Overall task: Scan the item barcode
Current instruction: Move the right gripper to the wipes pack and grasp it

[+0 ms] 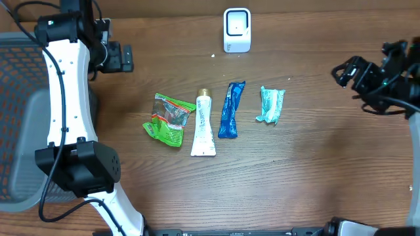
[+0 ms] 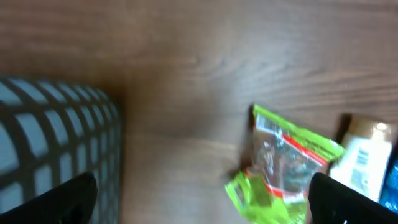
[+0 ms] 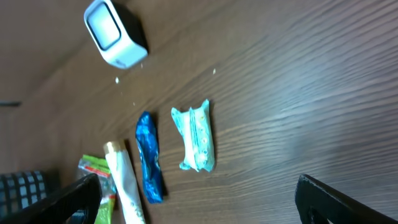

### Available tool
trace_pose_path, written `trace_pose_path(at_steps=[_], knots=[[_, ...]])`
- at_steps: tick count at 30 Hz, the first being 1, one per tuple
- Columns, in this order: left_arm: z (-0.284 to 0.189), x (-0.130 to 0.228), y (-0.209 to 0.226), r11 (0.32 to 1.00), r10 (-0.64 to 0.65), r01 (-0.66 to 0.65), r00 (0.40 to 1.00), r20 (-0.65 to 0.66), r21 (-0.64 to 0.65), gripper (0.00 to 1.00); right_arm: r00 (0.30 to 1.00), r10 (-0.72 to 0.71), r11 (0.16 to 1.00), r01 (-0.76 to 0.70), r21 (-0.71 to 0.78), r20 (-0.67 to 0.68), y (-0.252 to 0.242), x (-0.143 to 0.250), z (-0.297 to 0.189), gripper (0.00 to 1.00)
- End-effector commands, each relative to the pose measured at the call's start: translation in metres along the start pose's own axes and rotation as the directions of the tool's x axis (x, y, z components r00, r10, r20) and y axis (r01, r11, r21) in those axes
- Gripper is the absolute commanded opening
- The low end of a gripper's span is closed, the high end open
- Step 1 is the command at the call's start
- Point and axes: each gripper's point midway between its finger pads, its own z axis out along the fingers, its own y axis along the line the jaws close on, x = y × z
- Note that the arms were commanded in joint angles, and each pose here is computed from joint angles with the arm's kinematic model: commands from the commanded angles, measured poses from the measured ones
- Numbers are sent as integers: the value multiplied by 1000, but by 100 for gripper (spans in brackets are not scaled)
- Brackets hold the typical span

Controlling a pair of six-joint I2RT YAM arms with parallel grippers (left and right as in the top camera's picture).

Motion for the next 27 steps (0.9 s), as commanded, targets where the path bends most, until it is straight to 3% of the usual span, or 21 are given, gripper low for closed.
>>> trace_pose_path(at_steps=[1,16,20,27], knots=[[-21,-17,4,997,77,-75,992,99,-26,100,999,-25,1000,25,-15,-24,10,0,10,100],[-21,-24,2,994,106,-104,986,127,-23,100,984,-109,994,107,-20,-144,30,17,72,98],[-21,-24,2,994,106,-104,986,128,-23,100,969,-129,992,129,-11,-212,33,31,101,92],[-21,-24,2,994,106,-104,986,128,-23,100,929,-84,994,106,40,-360,13,58,145,75]])
